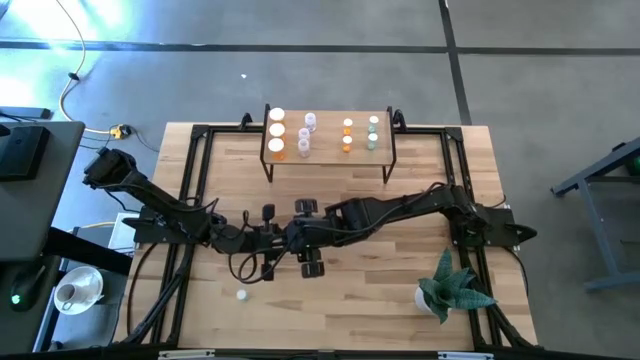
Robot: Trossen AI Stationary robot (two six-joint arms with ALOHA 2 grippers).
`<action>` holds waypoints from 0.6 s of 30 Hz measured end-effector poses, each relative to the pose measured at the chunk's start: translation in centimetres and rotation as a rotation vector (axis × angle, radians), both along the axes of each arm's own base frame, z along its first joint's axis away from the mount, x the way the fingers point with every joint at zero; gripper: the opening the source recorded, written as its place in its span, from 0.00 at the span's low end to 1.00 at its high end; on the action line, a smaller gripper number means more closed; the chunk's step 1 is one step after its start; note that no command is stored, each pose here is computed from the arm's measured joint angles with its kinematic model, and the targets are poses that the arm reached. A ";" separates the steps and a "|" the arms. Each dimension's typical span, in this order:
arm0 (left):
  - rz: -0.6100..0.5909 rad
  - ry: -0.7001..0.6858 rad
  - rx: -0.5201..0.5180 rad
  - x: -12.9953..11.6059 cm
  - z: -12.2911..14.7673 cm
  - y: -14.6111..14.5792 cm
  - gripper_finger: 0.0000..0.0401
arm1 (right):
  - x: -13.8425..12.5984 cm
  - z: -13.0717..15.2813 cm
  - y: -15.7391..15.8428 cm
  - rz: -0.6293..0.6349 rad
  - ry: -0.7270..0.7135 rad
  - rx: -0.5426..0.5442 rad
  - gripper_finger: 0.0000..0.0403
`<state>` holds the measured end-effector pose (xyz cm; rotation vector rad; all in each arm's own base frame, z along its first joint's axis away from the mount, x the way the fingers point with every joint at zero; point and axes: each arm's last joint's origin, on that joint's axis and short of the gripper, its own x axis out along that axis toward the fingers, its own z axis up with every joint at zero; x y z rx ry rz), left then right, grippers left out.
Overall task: Pick and place medicine bottles onto shelf by color
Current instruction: Put the small orange pill bottle on the shelf aligned with the other small orange pill bottle
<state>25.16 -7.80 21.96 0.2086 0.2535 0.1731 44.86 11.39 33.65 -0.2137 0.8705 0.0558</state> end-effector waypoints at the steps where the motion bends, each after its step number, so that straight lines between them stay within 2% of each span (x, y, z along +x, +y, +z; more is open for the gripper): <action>1: 0.000 0.000 0.000 0.0 0.0 0.0 0.25 | 0.0 0.0 0.0 -0.003 0.000 0.002 0.48; 6: 0.015 -0.005 0.003 0.0 0.0 0.0 0.26 | 0.0 0.0 0.0 -0.006 -0.001 0.005 0.45; 14: 0.021 -0.004 0.014 0.0 0.1 0.1 0.27 | 0.0 0.0 0.0 -0.004 0.001 0.010 0.26; 18: 0.052 -0.011 0.027 0.0 0.1 0.2 0.28 | 0.0 0.0 0.0 -0.001 0.001 0.011 0.23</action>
